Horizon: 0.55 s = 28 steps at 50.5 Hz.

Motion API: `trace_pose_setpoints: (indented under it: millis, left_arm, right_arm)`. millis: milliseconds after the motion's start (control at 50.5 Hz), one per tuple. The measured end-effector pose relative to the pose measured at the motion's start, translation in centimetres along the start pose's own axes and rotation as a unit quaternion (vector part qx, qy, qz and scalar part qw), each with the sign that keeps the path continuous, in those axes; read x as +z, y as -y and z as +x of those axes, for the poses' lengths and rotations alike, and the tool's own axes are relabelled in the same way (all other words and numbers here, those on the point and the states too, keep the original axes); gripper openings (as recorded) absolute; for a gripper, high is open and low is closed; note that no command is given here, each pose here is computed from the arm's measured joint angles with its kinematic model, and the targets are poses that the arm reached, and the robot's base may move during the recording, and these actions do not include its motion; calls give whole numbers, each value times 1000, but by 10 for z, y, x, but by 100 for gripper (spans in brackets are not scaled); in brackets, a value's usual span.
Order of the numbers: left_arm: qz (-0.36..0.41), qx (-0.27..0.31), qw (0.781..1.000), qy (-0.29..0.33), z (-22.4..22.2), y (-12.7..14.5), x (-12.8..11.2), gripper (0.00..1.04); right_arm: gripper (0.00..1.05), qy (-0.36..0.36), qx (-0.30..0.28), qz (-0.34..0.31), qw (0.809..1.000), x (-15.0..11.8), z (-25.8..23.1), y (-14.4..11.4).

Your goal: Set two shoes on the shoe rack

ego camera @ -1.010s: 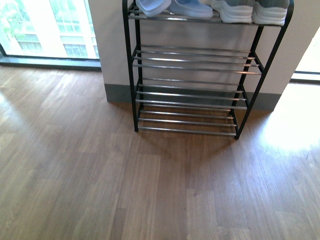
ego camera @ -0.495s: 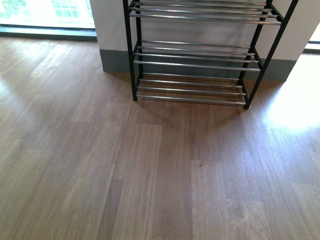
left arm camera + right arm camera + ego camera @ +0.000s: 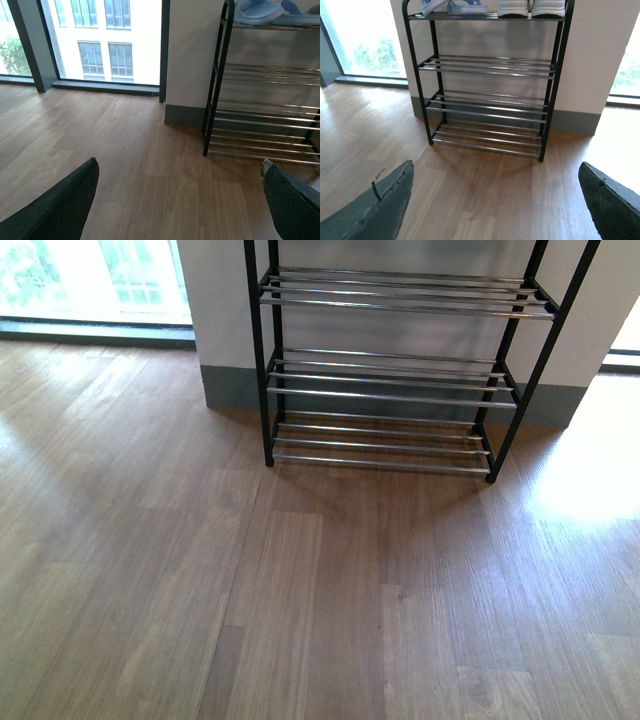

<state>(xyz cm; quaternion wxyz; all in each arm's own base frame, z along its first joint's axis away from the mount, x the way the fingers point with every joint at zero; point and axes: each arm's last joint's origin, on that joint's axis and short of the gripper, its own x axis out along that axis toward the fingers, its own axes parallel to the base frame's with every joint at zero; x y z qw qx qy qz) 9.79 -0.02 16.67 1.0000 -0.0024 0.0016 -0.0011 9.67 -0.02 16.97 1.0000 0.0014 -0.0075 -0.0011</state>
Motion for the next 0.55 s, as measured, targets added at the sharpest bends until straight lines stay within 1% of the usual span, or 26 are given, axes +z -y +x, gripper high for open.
trace_pose_setpoints:
  millis: [554]
  left_arm:
    - [0, 0, 1000, 0, 0, 0, 0, 95]
  right_arm:
    - [96, 0, 0, 0, 1000, 0, 0, 0]
